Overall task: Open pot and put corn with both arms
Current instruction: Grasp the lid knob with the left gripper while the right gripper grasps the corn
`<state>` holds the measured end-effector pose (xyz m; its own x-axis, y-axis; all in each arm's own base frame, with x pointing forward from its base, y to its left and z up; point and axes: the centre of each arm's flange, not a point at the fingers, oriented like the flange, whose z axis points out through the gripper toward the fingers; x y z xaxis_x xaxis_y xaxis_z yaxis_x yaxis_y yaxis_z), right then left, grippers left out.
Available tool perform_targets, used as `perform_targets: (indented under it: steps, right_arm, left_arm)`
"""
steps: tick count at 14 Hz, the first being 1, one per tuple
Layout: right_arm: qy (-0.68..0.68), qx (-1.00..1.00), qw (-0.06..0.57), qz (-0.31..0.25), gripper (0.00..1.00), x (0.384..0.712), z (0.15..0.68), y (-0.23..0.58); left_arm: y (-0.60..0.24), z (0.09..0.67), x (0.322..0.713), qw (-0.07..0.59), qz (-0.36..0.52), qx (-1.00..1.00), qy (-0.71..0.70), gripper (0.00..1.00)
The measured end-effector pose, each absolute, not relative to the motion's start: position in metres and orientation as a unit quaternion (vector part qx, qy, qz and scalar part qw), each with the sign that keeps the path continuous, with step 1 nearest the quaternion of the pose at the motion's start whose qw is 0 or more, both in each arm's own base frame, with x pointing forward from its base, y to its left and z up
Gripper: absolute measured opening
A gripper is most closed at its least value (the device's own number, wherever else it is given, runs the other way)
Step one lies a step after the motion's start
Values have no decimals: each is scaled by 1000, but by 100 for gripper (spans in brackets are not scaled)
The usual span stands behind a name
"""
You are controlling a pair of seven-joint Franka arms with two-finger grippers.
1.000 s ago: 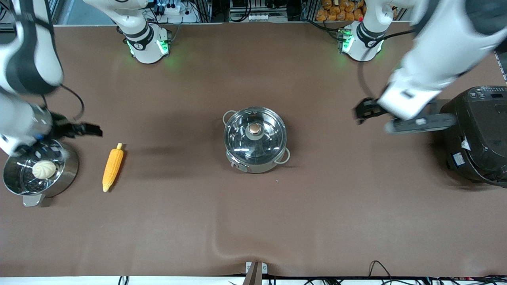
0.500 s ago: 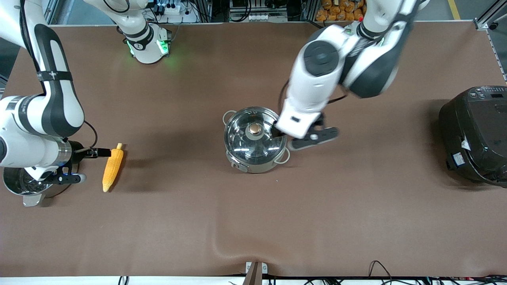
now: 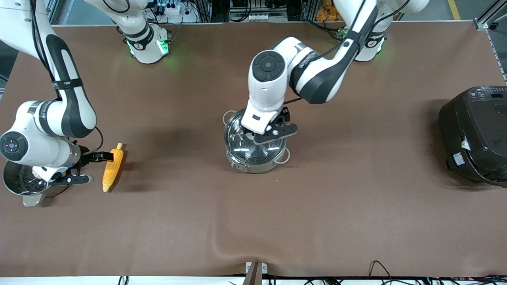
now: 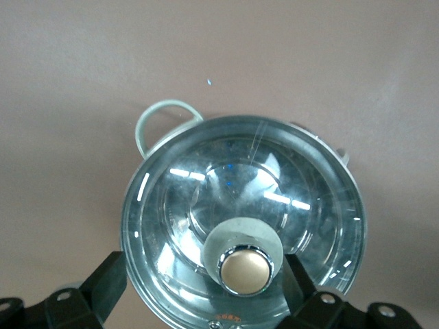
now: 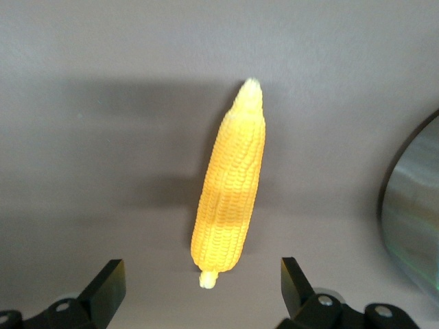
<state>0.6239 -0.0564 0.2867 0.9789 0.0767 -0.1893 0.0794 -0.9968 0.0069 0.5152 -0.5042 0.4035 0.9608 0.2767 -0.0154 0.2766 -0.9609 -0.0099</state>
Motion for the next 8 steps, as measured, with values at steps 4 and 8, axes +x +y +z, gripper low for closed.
perform_targets:
  steps: [4,8]
  right_arm:
    - [52,993,2,-110,100,620,256,-58]
    - [78,992,-3,-101,100,624,226,-64]
  left_arm:
    - [-520,376,514,-6,2,-990,-144,100]
    - [-532,360,511,-13,-3,-989,-145,100]
